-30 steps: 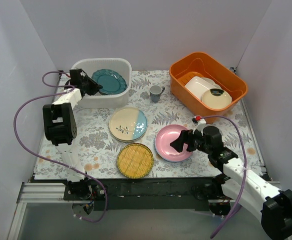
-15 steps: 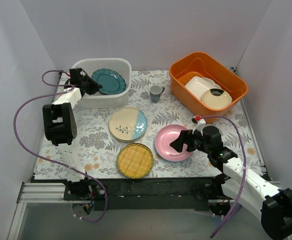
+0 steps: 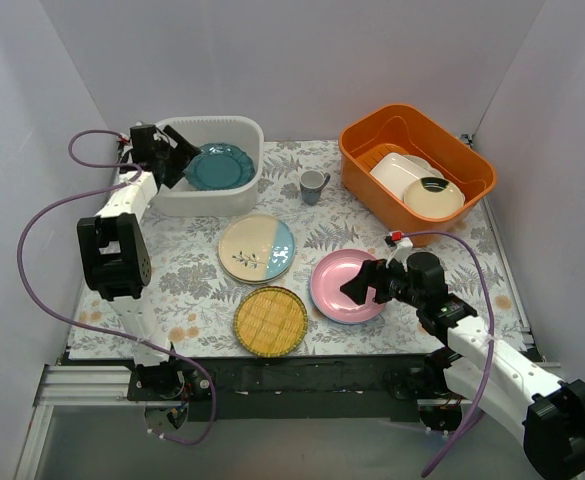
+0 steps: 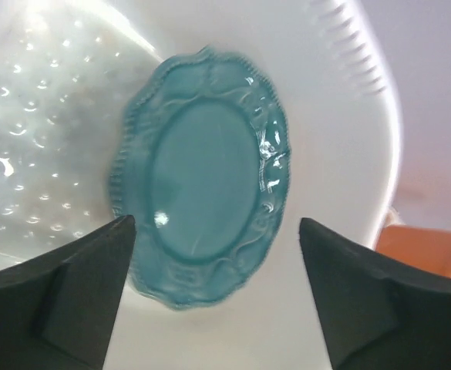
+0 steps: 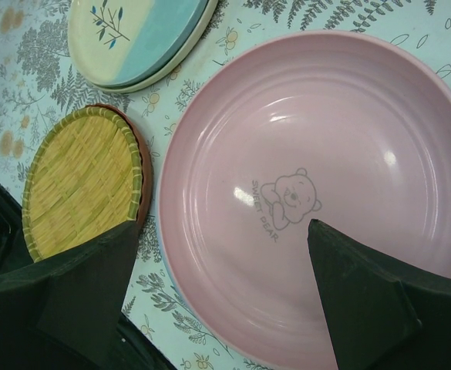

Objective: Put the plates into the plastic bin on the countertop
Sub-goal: Place the plate in the plastic bin.

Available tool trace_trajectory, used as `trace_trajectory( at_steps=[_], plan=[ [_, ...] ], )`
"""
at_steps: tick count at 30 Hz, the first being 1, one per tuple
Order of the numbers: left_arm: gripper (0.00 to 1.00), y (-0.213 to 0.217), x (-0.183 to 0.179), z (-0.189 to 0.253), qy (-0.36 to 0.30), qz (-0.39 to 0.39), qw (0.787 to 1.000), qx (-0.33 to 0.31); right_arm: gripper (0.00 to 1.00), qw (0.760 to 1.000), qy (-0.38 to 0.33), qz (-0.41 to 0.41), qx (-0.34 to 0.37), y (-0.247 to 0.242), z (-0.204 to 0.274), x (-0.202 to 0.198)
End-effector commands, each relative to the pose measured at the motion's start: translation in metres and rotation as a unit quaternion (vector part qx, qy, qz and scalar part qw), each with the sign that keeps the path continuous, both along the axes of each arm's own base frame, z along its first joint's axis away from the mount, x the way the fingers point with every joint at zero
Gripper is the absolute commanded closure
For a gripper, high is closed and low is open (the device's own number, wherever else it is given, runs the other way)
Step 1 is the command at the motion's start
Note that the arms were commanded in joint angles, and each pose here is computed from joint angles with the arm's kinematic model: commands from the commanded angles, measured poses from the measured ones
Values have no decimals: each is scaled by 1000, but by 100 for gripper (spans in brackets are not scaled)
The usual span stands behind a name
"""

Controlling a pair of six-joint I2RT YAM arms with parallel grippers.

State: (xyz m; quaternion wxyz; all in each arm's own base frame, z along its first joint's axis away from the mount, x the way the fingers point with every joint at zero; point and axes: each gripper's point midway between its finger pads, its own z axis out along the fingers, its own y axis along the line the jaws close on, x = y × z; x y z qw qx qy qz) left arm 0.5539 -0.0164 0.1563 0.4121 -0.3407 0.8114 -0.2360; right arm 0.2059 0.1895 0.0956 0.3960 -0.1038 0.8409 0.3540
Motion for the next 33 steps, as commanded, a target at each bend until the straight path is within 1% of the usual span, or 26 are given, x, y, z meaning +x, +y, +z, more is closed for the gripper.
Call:
trace_trajectory(
  at_steps=[1,6,7,8,11,15,16,17,22,27,29,31,33],
  plan=[
    [2,9,-3,89,-83,23,996,29,2,999,-32,5,22,7,22,6],
    [2,5,-19,112,-106,25,993,43,2,999,-39,0,23,6,28,9],
    [2,3,-25,131,-126,25,991,46,2,999,-39,0,24,6,29,8],
    [2,-2,-30,129,-127,20,991,48,2,999,-39,1,24,6,29,8],
    [2,-15,-40,154,-163,1,986,47,2,999,-40,-4,24,4,28,8],
    [2,-24,-45,166,-176,-20,983,46,2,999,-39,-6,20,3,27,9],
    [2,-25,-45,166,-177,-23,983,47,2,999,-37,-8,16,2,25,9],
    [2,-46,-48,167,-177,-43,982,41,2,999,-37,-8,16,2,25,9],
    [2,-73,-57,164,-182,-73,979,50,2,999,-43,-10,10,1,27,11],
    [2,-114,-67,156,-178,-134,974,50,2,999,-44,-20,4,-3,27,14],
    [2,-136,-76,151,-174,-168,970,35,2,999,-40,-25,-5,-5,23,14],
    [2,-155,-84,145,-169,-192,966,37,2,998,-45,-41,-21,-11,25,19],
    [2,-168,-92,139,-167,-206,964,30,2,997,-39,-57,-41,-19,22,19]
  ],
)
